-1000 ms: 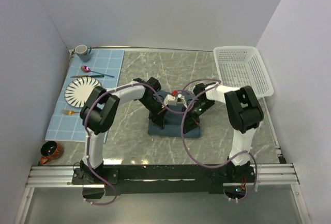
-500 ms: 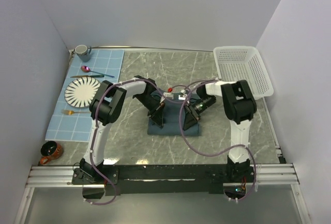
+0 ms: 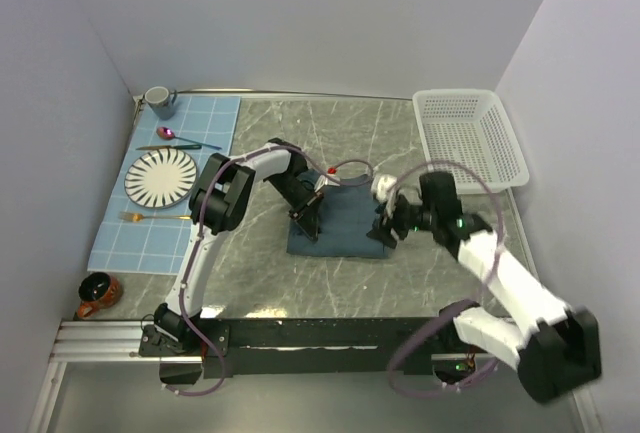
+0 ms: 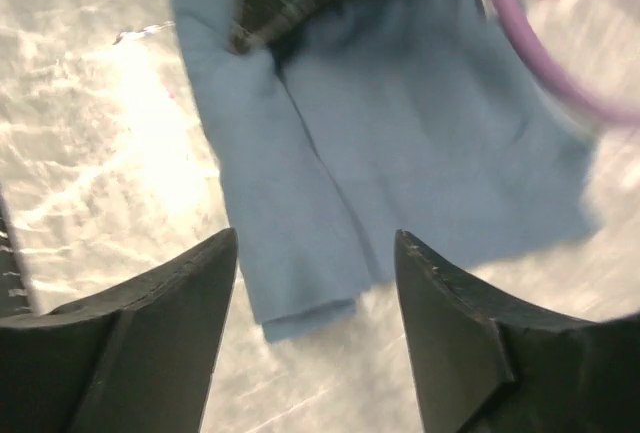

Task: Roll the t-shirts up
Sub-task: Roll the T-shirt to the center of the board.

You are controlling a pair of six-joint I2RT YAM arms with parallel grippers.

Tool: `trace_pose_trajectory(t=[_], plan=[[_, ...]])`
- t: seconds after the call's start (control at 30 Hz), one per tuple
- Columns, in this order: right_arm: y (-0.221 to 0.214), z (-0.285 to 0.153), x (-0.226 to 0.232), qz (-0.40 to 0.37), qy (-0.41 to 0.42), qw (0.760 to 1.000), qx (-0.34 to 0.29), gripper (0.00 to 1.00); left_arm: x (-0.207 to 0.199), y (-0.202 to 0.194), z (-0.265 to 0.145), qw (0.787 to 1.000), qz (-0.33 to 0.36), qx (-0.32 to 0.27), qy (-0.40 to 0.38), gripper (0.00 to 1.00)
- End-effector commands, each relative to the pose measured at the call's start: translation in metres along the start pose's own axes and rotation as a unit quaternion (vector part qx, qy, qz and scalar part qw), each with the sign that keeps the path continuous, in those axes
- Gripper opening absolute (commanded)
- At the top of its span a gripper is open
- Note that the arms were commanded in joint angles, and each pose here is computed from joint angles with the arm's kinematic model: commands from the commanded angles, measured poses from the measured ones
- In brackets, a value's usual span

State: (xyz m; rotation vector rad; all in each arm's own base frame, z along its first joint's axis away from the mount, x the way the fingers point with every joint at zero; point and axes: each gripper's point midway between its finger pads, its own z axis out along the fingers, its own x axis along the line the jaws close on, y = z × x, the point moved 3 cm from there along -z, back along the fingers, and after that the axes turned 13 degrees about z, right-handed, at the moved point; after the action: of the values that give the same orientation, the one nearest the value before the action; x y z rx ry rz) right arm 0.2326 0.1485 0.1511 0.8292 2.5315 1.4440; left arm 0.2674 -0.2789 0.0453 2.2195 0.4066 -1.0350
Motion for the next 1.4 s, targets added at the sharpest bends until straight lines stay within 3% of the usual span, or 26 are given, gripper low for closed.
trace_pose_trajectory(t=[0.0,0.07,0.17,0.27,0.53,0.7,0.87,1.0,1.1,1.13,1.2,1.23,1.27,1.33,1.37], plan=[[-0.010,0.010,0.016,-0.176,-0.045,0.983,-0.031,0.73,0.020,-0.015,-0.001,0.998,0.009,0.035,0.047,0.02],[-0.035,0.018,0.023,-0.242,-0.062,0.968,-0.015,0.74,0.021,-0.014,0.000,0.998,-0.002,0.035,0.044,0.03],[-0.029,0.031,0.033,-0.339,-0.080,0.935,-0.065,0.75,0.021,-0.014,0.002,0.998,-0.019,0.035,0.038,0.03],[-0.040,0.045,0.037,-0.394,-0.071,0.915,-0.055,0.75,0.020,-0.014,0.003,0.999,-0.024,0.034,0.032,0.03],[-0.048,0.071,0.019,-0.481,-0.125,0.867,-0.044,0.75,0.017,-0.015,0.004,0.998,-0.033,0.036,0.030,0.03],[-0.065,0.080,0.012,-0.501,-0.129,0.856,-0.018,0.72,0.018,-0.018,0.006,0.998,-0.041,0.043,0.024,0.03],[-0.071,0.083,0.010,-0.505,-0.123,0.854,-0.005,0.48,0.018,-0.016,0.006,0.998,-0.046,0.042,0.023,0.07],[-0.071,0.085,0.008,-0.485,-0.120,0.866,0.011,0.14,0.014,-0.017,0.000,0.998,-0.038,0.037,0.045,0.19],[-0.066,0.087,0.012,-0.449,-0.105,0.887,0.014,0.08,0.000,-0.003,-0.016,0.994,0.025,0.007,0.108,0.34],[-0.055,0.089,0.013,-0.428,-0.103,0.898,0.007,0.07,0.008,0.015,-0.024,0.985,0.076,-0.023,0.155,0.48],[-0.058,0.087,0.021,-0.397,-0.070,0.915,0.017,0.07,-0.020,0.025,-0.048,0.964,0.115,-0.057,0.234,0.54],[-0.057,0.086,0.022,-0.379,-0.064,0.923,0.019,0.06,-0.026,0.035,-0.058,0.949,0.141,-0.081,0.270,0.61],[-0.057,0.086,0.025,-0.372,-0.054,0.926,0.028,0.06,-0.043,0.046,-0.074,0.921,0.178,-0.129,0.322,0.66],[-0.051,0.084,0.030,-0.364,-0.042,0.930,0.019,0.06,-0.035,0.048,-0.098,0.853,0.190,-0.132,0.468,0.72],[-0.055,0.083,0.031,-0.356,-0.035,0.933,0.032,0.06,-0.038,0.041,-0.099,0.827,0.211,-0.134,0.504,0.72]])
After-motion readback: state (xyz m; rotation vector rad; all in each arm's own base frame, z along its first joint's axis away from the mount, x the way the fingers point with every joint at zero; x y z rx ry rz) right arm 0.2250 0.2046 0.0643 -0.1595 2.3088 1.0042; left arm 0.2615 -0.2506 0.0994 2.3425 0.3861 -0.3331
